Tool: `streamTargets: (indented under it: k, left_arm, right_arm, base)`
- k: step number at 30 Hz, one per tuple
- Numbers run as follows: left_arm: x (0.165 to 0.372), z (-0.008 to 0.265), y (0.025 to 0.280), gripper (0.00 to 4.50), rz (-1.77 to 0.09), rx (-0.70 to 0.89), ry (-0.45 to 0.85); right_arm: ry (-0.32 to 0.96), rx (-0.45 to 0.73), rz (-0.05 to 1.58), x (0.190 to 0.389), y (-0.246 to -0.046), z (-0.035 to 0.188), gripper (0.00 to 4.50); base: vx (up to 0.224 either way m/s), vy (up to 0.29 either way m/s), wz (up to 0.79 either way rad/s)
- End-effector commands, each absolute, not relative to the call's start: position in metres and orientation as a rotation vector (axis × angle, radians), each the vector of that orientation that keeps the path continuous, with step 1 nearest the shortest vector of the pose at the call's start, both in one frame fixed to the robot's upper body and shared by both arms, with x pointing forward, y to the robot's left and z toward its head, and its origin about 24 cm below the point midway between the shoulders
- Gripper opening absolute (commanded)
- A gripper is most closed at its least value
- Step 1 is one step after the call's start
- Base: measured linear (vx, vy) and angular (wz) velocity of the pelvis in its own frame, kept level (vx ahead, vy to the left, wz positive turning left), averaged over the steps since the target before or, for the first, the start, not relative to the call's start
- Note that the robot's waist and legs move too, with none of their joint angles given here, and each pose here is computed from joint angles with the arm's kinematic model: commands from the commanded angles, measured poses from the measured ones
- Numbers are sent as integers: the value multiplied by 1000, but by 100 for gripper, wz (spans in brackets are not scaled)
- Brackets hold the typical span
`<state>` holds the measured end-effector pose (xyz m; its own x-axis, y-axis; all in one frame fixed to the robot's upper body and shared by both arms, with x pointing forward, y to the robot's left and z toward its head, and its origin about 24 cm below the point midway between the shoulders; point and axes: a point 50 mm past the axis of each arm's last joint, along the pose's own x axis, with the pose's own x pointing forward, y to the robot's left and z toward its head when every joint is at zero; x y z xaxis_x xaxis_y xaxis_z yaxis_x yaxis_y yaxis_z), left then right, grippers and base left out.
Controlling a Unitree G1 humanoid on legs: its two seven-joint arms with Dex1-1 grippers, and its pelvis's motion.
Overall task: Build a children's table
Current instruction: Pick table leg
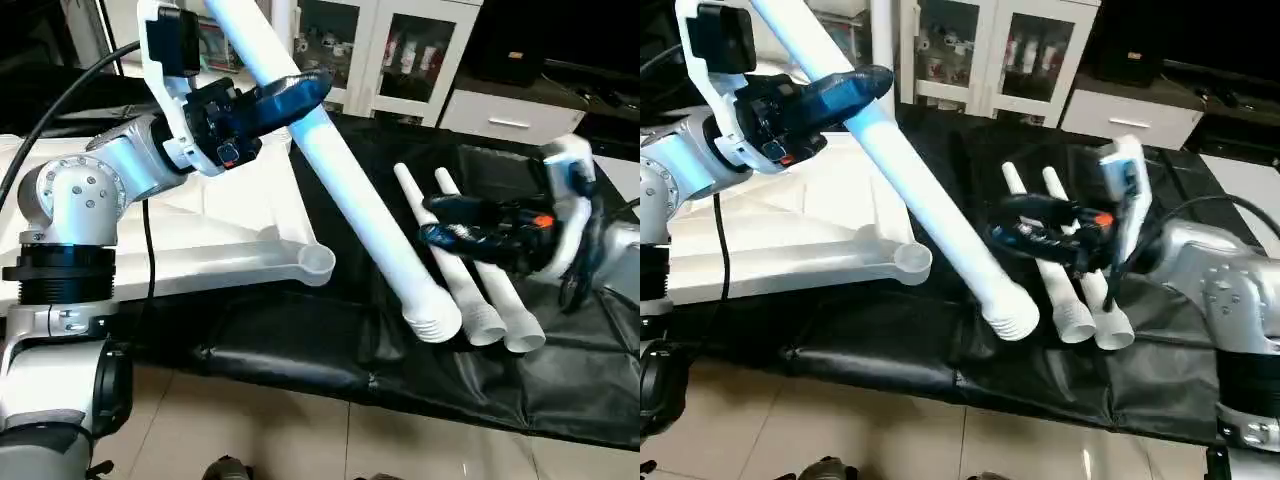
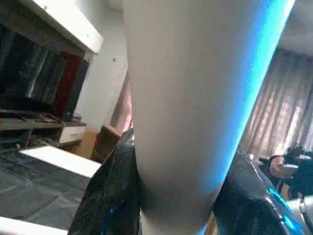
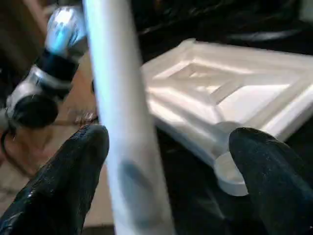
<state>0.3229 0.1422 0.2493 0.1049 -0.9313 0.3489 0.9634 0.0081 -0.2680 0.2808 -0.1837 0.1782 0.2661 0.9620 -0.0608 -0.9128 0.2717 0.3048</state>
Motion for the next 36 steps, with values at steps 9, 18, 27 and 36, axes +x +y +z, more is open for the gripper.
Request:
streamTargets:
  k: [9, 18, 27, 36]
  left_arm:
    - [312, 255, 131, 160, -1646, -446, -113]
    - [299, 257, 132, 160, -1791, -408, -120]
    - [300, 256, 131, 160, -1796, -391, -123]
    - [302, 256, 131, 160, -1788, -388, -133]
  right_arm:
    - [252, 152, 1384, 279, -161, 189, 425]
    - [312, 144, 1477, 270, -156, 186, 425]
    - [394, 101, 1564, 259, -147, 175, 425]
    - [421, 60, 1574, 257, -136, 164, 399]
  base:
    - [0, 0, 0]
    - [0, 0, 0]
    - [0, 0, 0]
    - [0, 0, 0]
